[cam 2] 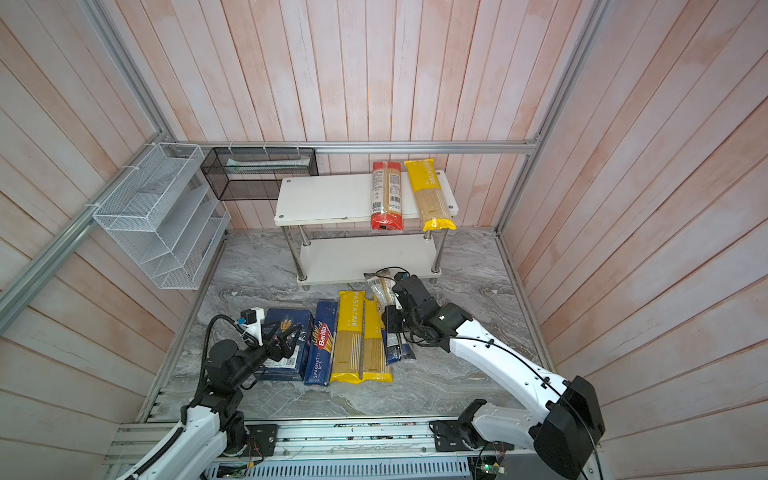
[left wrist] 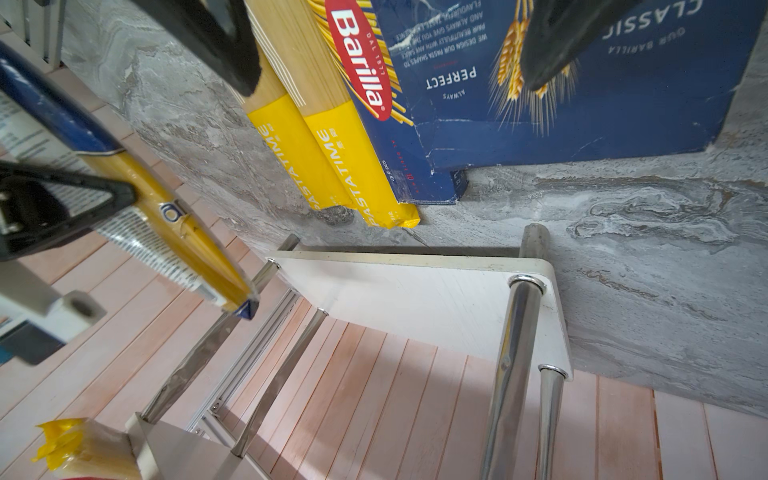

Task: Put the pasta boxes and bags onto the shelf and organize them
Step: 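Lift the clear-and-blue bag upright toward the top shelf with the right gripper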

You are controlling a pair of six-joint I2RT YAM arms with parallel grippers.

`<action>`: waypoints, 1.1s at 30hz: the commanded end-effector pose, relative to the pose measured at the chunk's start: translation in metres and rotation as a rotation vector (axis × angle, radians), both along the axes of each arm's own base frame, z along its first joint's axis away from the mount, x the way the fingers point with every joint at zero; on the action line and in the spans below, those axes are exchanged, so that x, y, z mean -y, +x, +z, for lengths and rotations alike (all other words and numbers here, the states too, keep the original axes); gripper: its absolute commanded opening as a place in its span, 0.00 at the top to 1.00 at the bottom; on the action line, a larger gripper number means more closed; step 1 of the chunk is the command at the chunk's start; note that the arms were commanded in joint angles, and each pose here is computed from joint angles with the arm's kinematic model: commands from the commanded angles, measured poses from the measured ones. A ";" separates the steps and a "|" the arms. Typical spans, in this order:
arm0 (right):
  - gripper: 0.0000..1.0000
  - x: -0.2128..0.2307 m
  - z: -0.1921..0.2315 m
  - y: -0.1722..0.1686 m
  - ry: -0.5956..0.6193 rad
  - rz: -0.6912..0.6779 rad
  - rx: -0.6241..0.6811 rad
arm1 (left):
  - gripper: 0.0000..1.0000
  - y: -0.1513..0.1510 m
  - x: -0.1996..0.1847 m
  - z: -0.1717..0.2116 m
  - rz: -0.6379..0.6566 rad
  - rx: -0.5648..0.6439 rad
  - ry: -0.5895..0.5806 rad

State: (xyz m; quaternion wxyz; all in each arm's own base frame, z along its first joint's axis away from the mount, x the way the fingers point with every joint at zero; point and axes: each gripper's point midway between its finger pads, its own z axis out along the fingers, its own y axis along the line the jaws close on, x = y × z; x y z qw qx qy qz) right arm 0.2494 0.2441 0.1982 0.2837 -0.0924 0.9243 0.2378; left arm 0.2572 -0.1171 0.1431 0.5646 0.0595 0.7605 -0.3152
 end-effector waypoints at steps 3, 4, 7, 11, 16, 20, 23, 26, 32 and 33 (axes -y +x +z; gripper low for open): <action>0.88 -0.033 0.065 0.004 0.083 0.065 0.136 | 0.00 0.000 0.000 0.005 0.000 0.018 -0.006; 0.88 -0.038 0.071 0.003 0.093 0.079 0.145 | 0.00 0.000 0.000 0.005 0.000 0.016 -0.006; 0.89 -0.051 0.088 0.000 0.115 0.115 0.175 | 0.00 0.000 0.001 0.004 -0.004 0.014 -0.006; 0.89 -0.060 0.100 -0.003 0.140 0.137 0.200 | 0.00 0.000 0.001 0.005 -0.002 0.014 -0.006; 0.90 -0.064 0.111 -0.003 0.157 0.153 0.224 | 0.00 0.000 0.000 0.006 0.000 0.019 -0.007; 0.91 -0.070 0.130 0.001 0.173 0.168 0.262 | 0.00 0.000 0.001 0.005 -0.001 0.018 -0.006; 0.92 -0.076 0.148 0.005 0.194 0.183 0.305 | 0.00 0.000 0.000 0.005 0.000 0.016 -0.006; 0.92 -0.082 0.165 0.008 0.218 0.199 0.346 | 0.00 0.000 0.000 0.005 0.001 0.015 -0.006; 0.93 -0.090 0.189 0.015 0.219 0.222 0.405 | 0.00 0.000 0.000 0.005 0.002 0.016 -0.006; 0.93 -0.091 0.193 0.017 0.210 0.224 0.415 | 0.00 0.001 0.000 0.005 0.002 0.016 -0.006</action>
